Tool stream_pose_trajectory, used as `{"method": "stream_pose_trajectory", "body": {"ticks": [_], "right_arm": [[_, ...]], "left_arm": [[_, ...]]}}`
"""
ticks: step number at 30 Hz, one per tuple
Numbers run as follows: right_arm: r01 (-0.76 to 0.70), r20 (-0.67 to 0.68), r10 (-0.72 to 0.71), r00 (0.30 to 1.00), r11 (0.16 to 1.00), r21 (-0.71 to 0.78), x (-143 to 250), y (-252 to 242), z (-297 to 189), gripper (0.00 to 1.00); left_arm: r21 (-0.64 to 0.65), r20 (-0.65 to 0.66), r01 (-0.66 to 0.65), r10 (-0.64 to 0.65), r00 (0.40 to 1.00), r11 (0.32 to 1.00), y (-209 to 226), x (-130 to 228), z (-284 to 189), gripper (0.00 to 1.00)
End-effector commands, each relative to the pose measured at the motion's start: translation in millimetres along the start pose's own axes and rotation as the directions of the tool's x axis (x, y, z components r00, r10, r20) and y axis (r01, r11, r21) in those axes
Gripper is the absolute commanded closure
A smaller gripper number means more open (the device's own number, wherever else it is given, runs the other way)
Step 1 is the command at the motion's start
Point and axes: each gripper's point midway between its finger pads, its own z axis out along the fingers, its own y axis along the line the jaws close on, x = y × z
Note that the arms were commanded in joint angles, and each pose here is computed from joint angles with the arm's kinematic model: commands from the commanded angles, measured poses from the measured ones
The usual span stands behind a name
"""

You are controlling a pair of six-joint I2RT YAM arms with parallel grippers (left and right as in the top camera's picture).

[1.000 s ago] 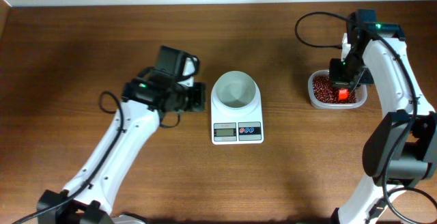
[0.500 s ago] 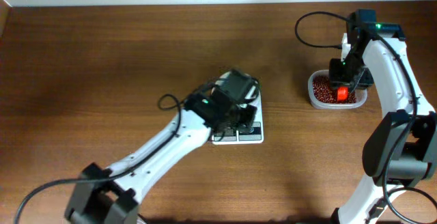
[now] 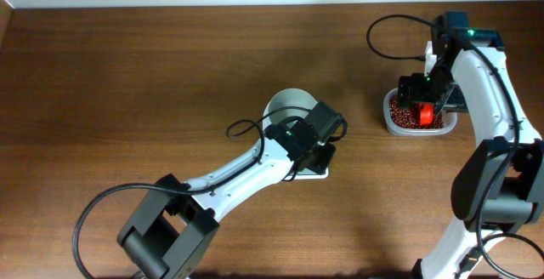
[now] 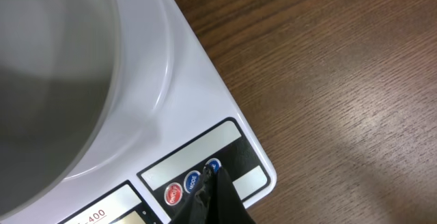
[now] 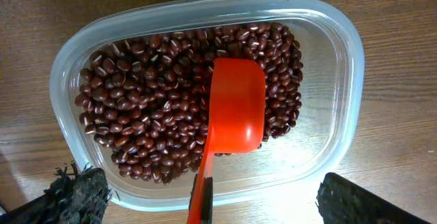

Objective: Scoop item into bowl and weigh 50g on scale

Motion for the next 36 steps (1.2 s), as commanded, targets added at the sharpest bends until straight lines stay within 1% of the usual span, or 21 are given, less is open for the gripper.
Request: {"method": "stream_pose_trajectory", "body": {"ticks": [1,3,6,7,10,11,12,16,21,25,28,30,32,36], "right_arm": [[-0.009,0.02,0.009,1.0,1.0,0.001,-4,-2,-5,0.01],[-0.009,0.02,0.009,1.0,1.0,0.0,-4,-2,-5,0.01],[-0.009,0.02,0.009,1.0,1.0,0.001,-4,-2,-5,0.01],[-0.009,0.02,0.009,1.0,1.0,0.0,-4,-2,-5,0.01],[-0.009,0.02,0.009,1.0,1.0,0.001,-4,-2,-5,0.01],[-0.009,0.02,0.009,1.0,1.0,0.0,-4,-2,-5,0.01],[-0.009,0.02,0.009,1.0,1.0,0.001,-4,-2,-5,0.01],[-0.009,0.02,0.009,1.0,1.0,0.001,-4,-2,-5,0.01],[-0.009,0.02,0.009,1.0,1.0,0.001,-4,-2,-5,0.01],[-0.009,0.02,0.009,1.0,1.0,0.001,-4,-2,-5,0.01],[-0.009,0.02,0.009,1.0,1.0,0.0,-4,-2,-5,0.01],[-0.009,0.02,0.009,1.0,1.0,0.0,-4,-2,-5,0.01],[-0.009,0.02,0.009,1.0,1.0,0.0,-4,-2,-5,0.01],[-0.009,0.02,0.009,1.0,1.0,0.0,-4,-2,-5,0.01]], "left_arm": [[-0.018,0.017,-0.017,0.017,1.0,1.0,2,-6,0,1.0],[-0.023,0.013,-0.017,0.018,1.0,1.0,3,-5,0,1.0],[-0.023,0.012,-0.069,0.069,0.998,0.997,2,-5,0,1.0],[-0.024,0.011,-0.095,0.095,0.995,0.995,3,-5,0,1.0],[-0.03,0.008,-0.234,0.234,0.972,0.972,3,-5,0,1.0],[-0.05,0.006,-0.249,0.25,0.968,0.967,7,-6,0,1.0],[-0.082,0.0,-0.249,0.249,0.968,0.965,12,-6,-1,1.0],[-0.088,0.008,-0.247,0.249,0.969,0.965,13,-8,0,1.0],[-0.142,-0.03,-0.276,0.274,0.961,0.951,16,7,5,1.0],[-0.135,-0.056,-0.306,0.301,0.952,0.942,10,19,11,1.0],[-0.123,-0.102,-0.374,0.363,0.926,0.919,6,29,28,1.0],[-0.13,-0.125,-0.381,0.366,0.922,0.916,8,35,36,1.0],[-0.174,-0.132,-0.384,0.365,0.921,0.907,16,33,35,1.0],[-0.183,-0.156,-0.393,0.368,0.917,0.901,19,38,40,1.0]]}}
